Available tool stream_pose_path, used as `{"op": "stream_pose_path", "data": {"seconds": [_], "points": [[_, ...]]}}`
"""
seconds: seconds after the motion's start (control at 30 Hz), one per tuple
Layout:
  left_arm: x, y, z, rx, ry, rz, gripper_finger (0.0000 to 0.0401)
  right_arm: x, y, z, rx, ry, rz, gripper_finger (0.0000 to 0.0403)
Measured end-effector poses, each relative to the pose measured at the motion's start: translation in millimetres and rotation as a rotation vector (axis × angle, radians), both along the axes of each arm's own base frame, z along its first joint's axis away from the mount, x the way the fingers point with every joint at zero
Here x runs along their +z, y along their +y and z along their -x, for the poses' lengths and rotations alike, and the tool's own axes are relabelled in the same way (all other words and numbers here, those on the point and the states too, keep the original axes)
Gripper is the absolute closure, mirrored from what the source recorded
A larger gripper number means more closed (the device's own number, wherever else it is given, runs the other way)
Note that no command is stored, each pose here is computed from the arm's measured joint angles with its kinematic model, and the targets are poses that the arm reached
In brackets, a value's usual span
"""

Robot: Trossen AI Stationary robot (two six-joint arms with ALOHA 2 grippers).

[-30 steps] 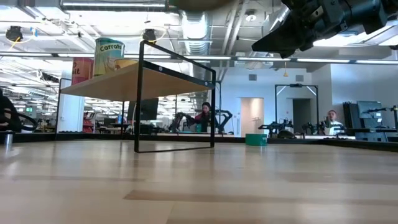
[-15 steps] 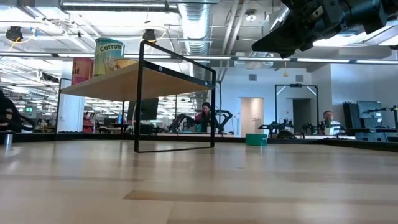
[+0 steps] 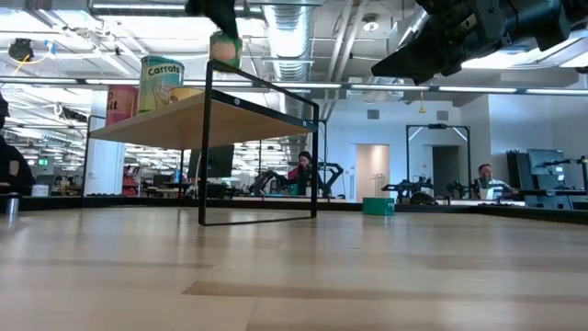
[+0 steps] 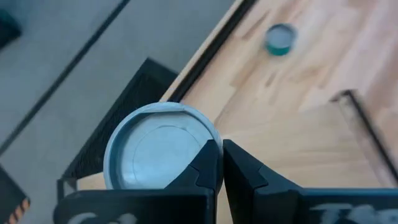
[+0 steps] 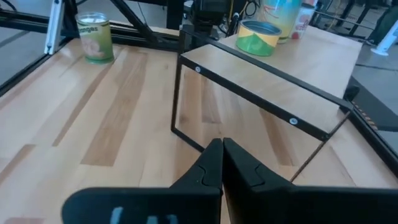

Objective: Pick and place cans onto a shelf
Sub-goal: Put the canned peaches on the shelf

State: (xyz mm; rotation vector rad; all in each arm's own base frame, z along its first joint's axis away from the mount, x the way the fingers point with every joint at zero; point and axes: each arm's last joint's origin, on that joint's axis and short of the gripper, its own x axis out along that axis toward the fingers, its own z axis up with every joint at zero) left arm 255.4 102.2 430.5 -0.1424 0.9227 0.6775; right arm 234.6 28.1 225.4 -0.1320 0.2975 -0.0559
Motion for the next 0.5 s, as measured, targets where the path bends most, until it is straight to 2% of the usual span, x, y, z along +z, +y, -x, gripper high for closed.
{"op": "stream_pose_path", "data": {"seconds": [0.27,0.5], "points": [[-19.3,55.4,-0.4,0.113,0.009,0.081,0.0401,-0.1,-11.8,-1.1,-0.048,0.001,-0.004,0.0381],[-42.5,66.5,-0.7,0.166,0.013,0.139,0.0401,0.1,-9.3,-1.0,-0.037,-0.001,-0.009,0.0381]]}}
